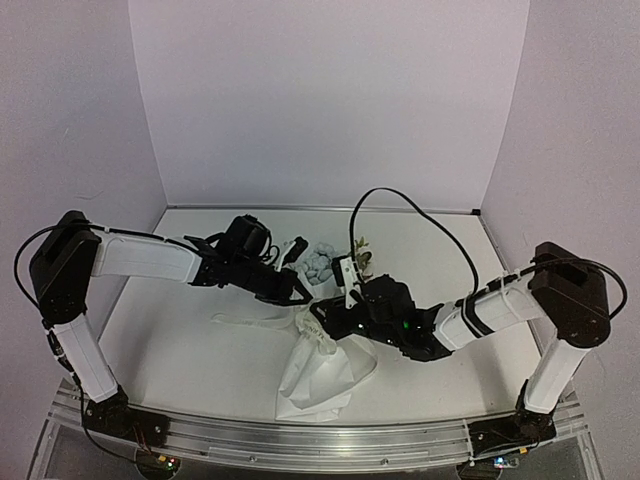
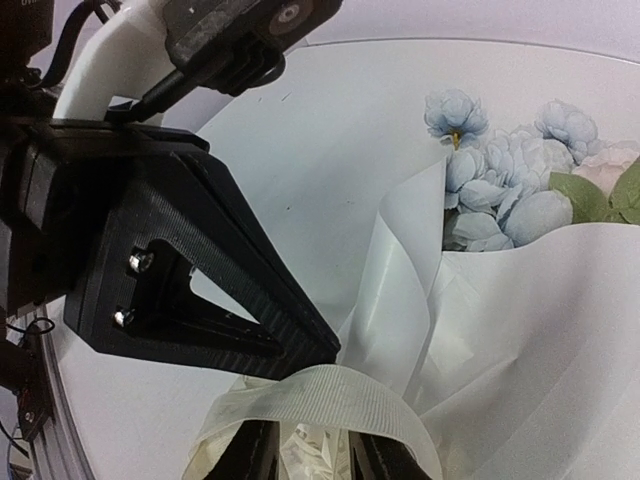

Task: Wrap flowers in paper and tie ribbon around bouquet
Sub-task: Cross the half-tied ribbon over the folded bouquet.

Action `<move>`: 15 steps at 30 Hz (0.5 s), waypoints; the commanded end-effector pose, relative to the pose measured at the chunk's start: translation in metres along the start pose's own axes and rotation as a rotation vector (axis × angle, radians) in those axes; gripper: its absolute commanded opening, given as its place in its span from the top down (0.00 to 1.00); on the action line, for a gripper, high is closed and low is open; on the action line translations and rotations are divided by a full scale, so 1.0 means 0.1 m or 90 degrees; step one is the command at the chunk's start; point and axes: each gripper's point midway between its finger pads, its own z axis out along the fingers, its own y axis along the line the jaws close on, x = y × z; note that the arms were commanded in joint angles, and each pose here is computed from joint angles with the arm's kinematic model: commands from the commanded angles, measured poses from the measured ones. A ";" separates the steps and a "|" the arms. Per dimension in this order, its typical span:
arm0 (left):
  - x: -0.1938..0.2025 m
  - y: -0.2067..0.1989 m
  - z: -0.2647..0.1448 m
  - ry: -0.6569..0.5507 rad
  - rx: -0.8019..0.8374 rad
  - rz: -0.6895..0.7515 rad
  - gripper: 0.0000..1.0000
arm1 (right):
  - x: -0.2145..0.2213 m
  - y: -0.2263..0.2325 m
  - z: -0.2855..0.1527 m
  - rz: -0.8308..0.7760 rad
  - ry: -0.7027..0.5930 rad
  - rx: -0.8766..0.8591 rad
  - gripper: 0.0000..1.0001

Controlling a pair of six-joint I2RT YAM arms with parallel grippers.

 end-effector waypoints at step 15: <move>-0.13 -0.16 -0.16 -0.051 0.017 0.028 1.00 | 0.21 -0.01 -0.66 -0.011 0.152 0.049 0.64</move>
